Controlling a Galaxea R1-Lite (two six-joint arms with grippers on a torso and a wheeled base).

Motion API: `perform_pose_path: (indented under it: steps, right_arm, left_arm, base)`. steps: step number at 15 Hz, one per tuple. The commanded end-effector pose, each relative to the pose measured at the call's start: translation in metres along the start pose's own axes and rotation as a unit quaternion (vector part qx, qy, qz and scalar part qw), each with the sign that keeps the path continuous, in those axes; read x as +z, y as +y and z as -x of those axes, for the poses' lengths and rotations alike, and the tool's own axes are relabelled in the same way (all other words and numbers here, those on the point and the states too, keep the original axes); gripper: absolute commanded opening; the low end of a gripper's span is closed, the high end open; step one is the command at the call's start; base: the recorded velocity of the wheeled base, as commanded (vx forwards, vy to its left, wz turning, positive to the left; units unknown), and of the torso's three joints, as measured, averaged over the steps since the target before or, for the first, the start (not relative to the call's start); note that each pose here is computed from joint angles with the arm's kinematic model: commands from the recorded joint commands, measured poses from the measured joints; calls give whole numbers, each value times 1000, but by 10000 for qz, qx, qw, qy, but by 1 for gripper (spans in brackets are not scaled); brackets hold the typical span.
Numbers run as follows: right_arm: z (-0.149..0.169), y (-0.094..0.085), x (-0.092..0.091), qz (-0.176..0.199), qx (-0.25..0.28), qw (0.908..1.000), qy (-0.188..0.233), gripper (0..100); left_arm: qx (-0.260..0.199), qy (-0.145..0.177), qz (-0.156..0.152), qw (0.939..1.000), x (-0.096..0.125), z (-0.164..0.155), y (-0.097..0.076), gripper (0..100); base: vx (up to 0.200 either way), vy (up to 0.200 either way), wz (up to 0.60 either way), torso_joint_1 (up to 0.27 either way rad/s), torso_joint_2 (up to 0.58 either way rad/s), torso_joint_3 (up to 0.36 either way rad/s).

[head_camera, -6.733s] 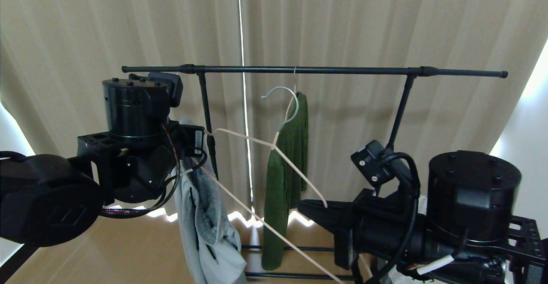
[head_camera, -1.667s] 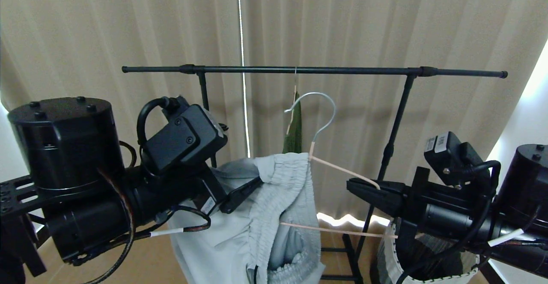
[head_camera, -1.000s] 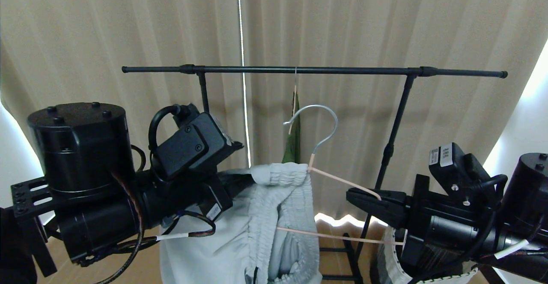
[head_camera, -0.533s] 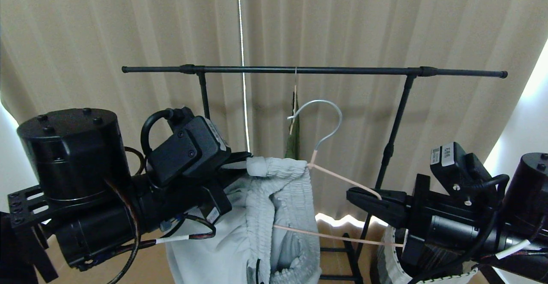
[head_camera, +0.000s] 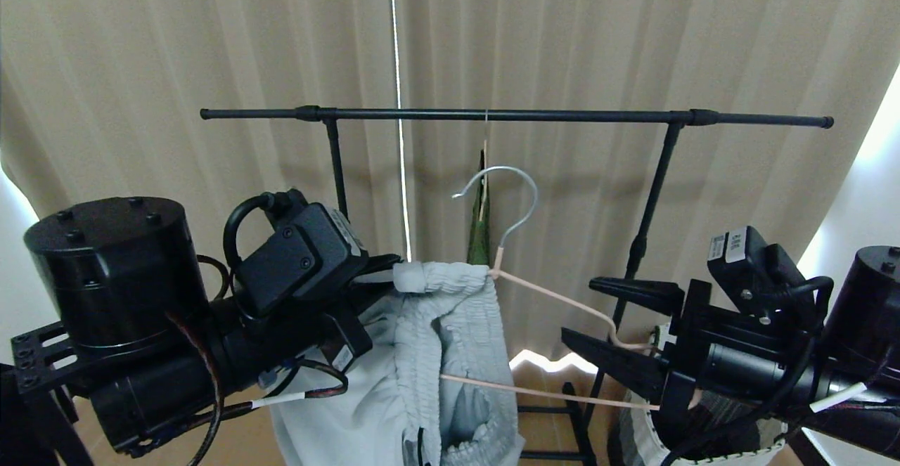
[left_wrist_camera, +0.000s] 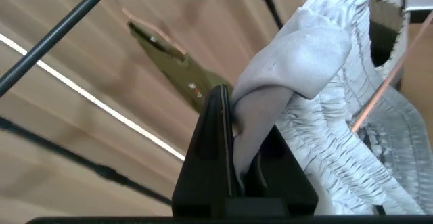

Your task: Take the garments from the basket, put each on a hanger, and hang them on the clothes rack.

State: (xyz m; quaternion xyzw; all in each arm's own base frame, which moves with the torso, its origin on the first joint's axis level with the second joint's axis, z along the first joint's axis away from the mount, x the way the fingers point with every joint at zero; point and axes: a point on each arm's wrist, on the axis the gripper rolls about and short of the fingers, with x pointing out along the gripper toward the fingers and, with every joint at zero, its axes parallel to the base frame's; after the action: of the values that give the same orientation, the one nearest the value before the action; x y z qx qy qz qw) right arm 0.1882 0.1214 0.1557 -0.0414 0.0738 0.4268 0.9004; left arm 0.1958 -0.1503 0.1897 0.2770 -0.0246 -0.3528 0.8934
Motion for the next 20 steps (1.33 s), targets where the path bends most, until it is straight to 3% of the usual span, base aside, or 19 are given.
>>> perform_pose_path:
  steps: [1,5,8,13,15,17,20]
  right_arm:
    - [3,-6,-1,-17,-229,9997,9,100]
    - [9,-19,-4,-82,-1047,9944,93,100]
    - [10,-21,-8,-137,-1215,9923,174,100]
    - [11,-15,-24,-242,-1093,9925,499,100]
    - [6,-2,-25,-362,-801,9948,519,100]
    - [-6,19,-26,-753,-313,9950,586,100]
    - [-33,29,-31,-883,-472,9936,515,100]
  left_arm:
    - [134,150,67,9998,-4,1,1,0]
    - [1073,935,605,9880,-18,4,7,0]
    - [1530,1459,1156,9705,-25,4,9,0]
    - [1689,929,2044,9597,-5,1,16,0]
    - [1591,705,2208,9597,3,2,11,0]
    - [1431,503,2245,9626,11,1,4,0]
    - [1140,56,2227,9682,24,1,1,0]
  base:
    - [0,0,0,0,0,0]
    - [0,0,0,0,0,0]
    - [0,0,0,0,0,0]
    - [0,0,0,0,0,0]
    - [0,0,0,0,0,0]
    - [0,0,0,0,0,0]
    - [0,0,0,0,0,0]
